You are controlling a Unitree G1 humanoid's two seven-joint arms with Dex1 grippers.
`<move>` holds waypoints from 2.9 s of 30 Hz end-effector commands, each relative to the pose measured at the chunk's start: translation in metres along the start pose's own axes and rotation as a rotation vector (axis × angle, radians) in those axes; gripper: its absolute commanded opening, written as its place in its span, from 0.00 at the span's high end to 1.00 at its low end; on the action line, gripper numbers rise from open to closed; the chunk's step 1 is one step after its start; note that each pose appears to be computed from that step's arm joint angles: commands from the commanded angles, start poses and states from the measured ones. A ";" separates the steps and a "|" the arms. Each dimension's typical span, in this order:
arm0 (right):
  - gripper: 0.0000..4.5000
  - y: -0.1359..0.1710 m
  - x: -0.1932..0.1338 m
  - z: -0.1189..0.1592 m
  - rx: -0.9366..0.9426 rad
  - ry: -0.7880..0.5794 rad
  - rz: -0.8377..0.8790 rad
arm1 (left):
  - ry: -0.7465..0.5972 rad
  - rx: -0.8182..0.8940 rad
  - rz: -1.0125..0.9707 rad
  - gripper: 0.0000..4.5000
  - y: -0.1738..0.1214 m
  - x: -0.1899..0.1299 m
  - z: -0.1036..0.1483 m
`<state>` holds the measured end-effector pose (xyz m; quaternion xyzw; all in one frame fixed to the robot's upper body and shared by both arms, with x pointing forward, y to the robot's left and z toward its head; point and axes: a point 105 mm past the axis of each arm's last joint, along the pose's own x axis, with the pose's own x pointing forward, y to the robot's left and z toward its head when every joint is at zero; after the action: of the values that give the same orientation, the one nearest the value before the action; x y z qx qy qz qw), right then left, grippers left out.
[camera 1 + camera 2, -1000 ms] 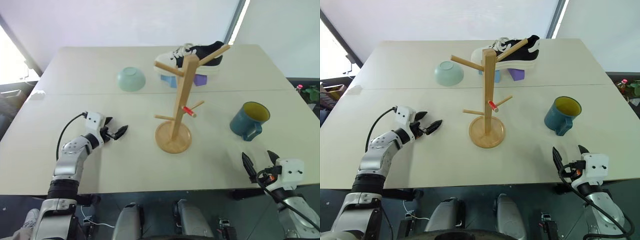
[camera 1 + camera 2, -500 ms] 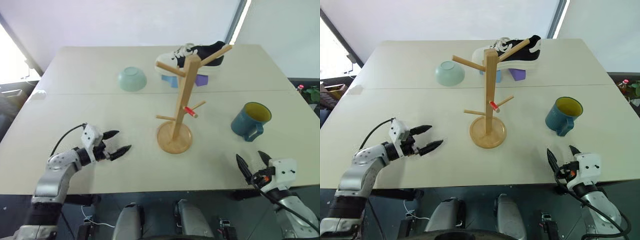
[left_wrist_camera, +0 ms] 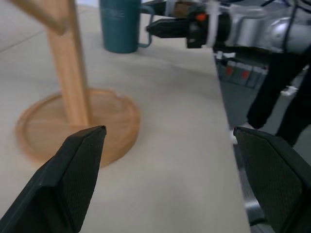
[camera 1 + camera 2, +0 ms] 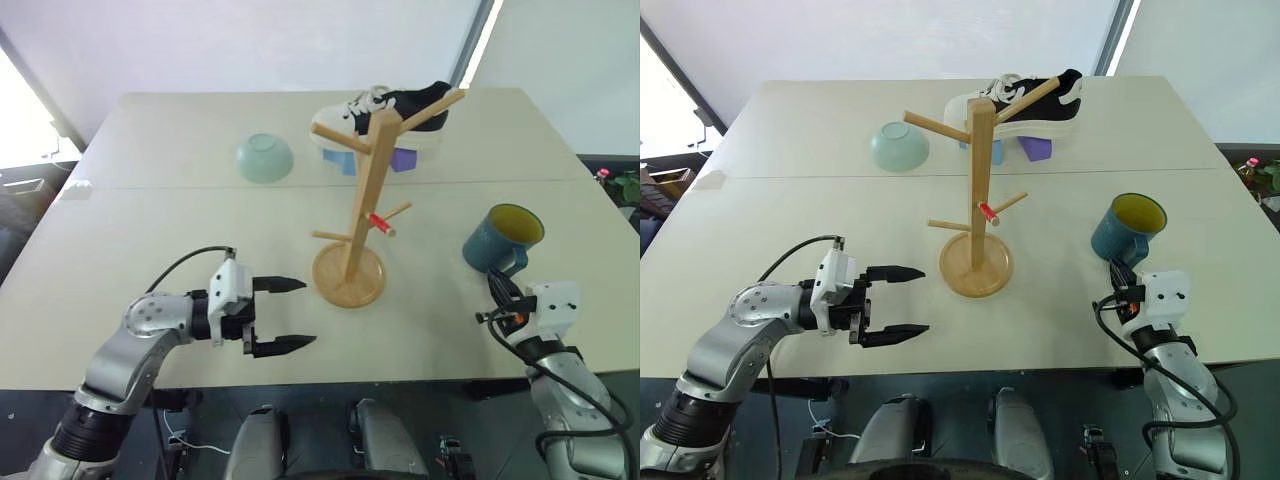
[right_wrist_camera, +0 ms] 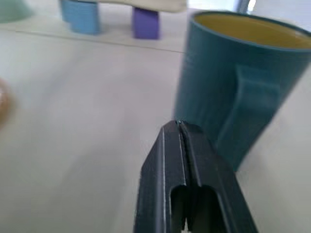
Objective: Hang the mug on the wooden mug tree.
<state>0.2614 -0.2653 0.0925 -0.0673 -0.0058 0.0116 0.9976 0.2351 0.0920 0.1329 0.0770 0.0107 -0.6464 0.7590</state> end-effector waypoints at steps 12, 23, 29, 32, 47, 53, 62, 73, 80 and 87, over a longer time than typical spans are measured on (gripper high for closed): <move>0.99 -0.045 0.001 0.001 -0.032 -0.021 -0.216 | -0.012 0.027 0.024 0.00 0.001 0.007 0.002; 0.88 -0.043 0.002 -0.003 -0.001 -0.009 -0.195 | -0.012 0.041 0.054 0.00 0.003 0.006 0.002; 0.38 -0.048 -0.008 -0.001 -0.014 -0.018 -0.267 | -0.032 0.043 0.049 0.00 0.001 0.007 0.006; 0.38 -0.054 -0.008 0.000 -0.019 -0.019 -0.302 | -0.032 0.043 0.045 0.00 0.000 0.008 0.005; 0.38 -0.070 0.015 -0.004 0.000 0.009 -0.373 | -0.041 0.044 0.056 0.00 0.000 0.009 0.007; 0.54 -0.067 0.022 -0.009 0.045 0.017 -0.361 | -0.050 0.044 0.078 0.00 0.002 0.007 0.010; 0.99 -0.052 0.024 0.003 0.015 -0.009 -0.269 | -0.047 0.040 0.097 0.00 0.005 0.003 0.009; 0.99 0.078 -0.012 0.076 -0.606 -0.139 0.541 | 0.004 0.035 0.186 0.00 0.029 -0.024 0.000; 0.99 0.115 -0.019 0.135 -0.640 -0.269 0.682 | -0.032 0.035 0.245 0.00 0.049 -0.041 0.014; 0.99 0.130 -0.017 0.156 -0.667 -0.292 0.711 | -0.088 0.018 0.200 0.00 0.055 -0.055 0.040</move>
<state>0.2478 -0.1247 0.2193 -0.3715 -0.1022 0.3487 0.8544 0.2787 0.1474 0.1701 0.0544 -0.0175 -0.5619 0.8252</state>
